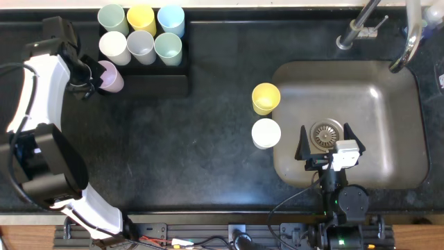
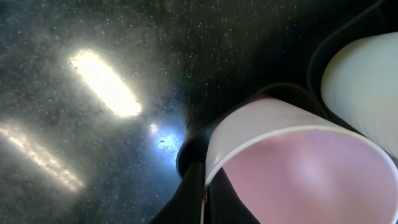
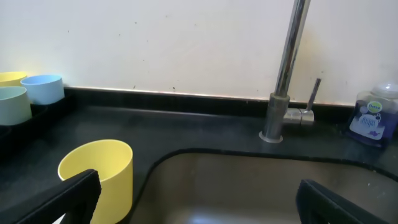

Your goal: Store Cups

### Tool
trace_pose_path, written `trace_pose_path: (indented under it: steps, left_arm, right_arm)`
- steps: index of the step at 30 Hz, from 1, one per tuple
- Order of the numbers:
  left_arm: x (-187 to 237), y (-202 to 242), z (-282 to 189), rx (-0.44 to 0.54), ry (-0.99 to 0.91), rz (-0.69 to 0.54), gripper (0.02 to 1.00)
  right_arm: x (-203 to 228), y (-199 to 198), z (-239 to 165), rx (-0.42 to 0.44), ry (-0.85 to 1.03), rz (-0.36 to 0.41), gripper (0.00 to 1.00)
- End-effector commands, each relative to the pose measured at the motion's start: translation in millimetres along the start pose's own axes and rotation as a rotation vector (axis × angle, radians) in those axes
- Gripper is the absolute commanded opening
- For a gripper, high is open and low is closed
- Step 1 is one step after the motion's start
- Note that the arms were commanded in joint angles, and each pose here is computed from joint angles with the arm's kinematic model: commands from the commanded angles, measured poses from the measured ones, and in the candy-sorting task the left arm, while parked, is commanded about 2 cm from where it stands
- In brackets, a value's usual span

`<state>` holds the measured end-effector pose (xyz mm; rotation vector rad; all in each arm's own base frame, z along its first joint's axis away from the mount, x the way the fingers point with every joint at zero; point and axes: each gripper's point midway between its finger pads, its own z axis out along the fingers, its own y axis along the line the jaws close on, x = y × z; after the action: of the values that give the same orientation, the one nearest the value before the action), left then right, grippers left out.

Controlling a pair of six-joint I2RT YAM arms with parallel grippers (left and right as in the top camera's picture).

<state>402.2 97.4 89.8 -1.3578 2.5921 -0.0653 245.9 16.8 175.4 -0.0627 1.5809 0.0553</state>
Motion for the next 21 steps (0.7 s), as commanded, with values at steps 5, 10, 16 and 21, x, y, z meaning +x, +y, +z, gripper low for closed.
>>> trace_pose_path:
  steps: [5,10,16,21]
  left_arm:
    - [-4,-5,6,0.011,-0.001,-0.01,0.084]
    - [-4,-5,6,0.011,-0.001,-0.01,0.829]
    - [-7,-7,-11,0.036,-0.028,-0.006,0.849]
    - [-6,-16,-56,0.107,-0.101,0.029,0.912]
  right_arm:
    - [3,1,0,-0.008,0.0,0.0,0.996]
    - [3,1,0,-0.008,0.0,0.0,0.998]
    - [3,1,0,-0.008,0.0,0.0,0.998]
    - [3,1,0,-0.008,0.0,0.0,0.998]
